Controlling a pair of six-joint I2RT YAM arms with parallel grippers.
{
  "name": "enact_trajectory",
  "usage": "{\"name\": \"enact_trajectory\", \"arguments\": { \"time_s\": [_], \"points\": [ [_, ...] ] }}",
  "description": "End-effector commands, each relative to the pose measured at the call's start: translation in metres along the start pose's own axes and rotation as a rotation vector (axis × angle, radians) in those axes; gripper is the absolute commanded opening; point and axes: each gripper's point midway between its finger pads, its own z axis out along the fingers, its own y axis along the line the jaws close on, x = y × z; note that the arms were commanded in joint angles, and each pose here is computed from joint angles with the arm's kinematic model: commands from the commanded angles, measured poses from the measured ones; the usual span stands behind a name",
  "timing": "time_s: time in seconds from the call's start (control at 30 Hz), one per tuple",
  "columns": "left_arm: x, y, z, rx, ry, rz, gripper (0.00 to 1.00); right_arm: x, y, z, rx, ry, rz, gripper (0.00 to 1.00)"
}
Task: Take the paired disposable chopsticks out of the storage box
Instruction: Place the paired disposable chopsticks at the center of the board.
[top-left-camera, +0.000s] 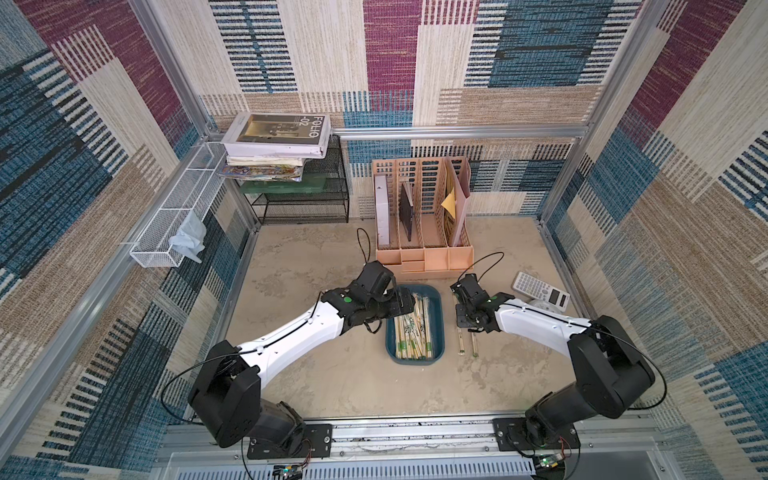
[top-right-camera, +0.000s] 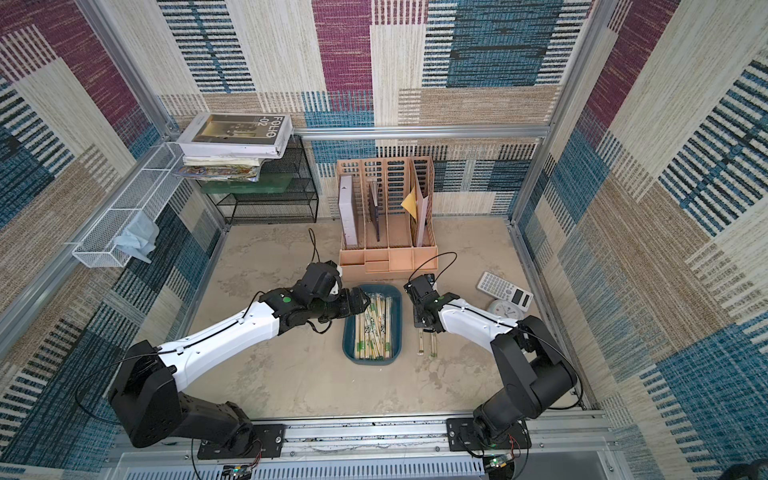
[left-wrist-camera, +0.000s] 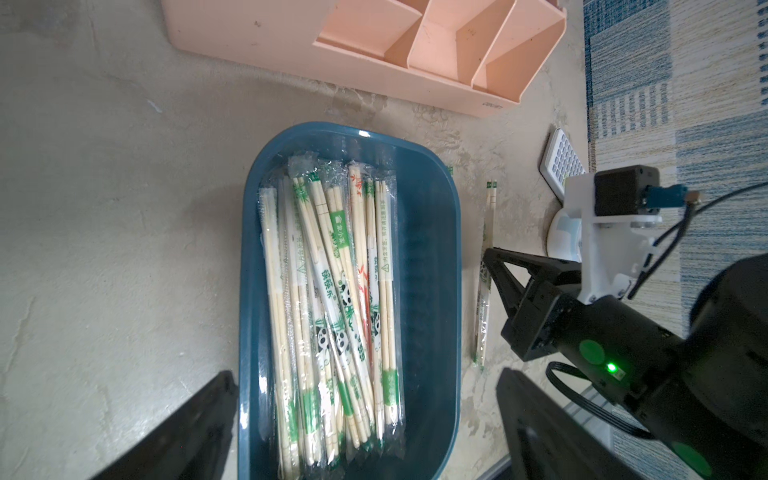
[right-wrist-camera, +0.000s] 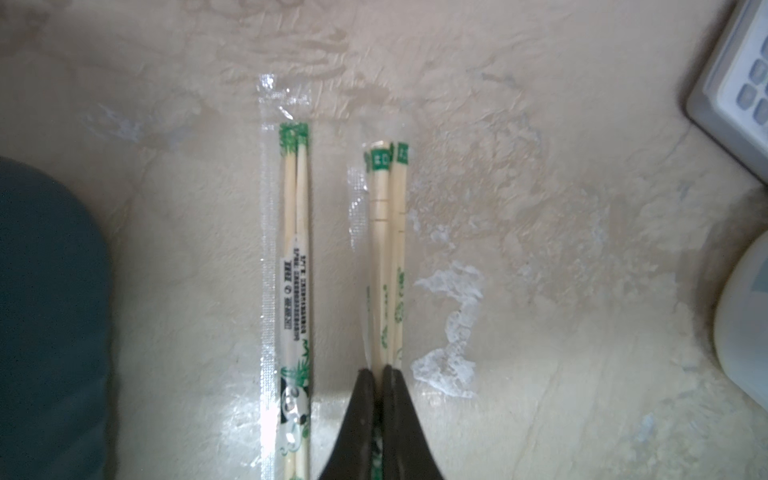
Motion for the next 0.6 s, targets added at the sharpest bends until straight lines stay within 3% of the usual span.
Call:
{"name": "enact_trajectory", "arguments": {
  "time_s": [0.0, 0.17, 0.4, 0.57],
  "points": [
    [-0.001, 0.001, 0.0, -0.011, -0.005, 0.009, 0.99, -0.008, 0.003, 0.002, 0.01, -0.026, -0.009, 0.02],
    [-0.001, 0.001, 0.0, -0.01, -0.004, 0.01, 0.99, -0.013, 0.007, 0.005, 0.024, -0.025, -0.023, 0.08],
    [-0.002, 0.001, -0.001, -0.012, -0.004, 0.014, 0.99, -0.017, 0.008, -0.004, 0.02, -0.043, -0.025, 0.37],
    [-0.002, 0.005, -0.003, -0.029, -0.012, 0.021, 0.99, -0.031, 0.009, -0.028, -0.015, -0.086, -0.003, 0.38]
  ]
}}
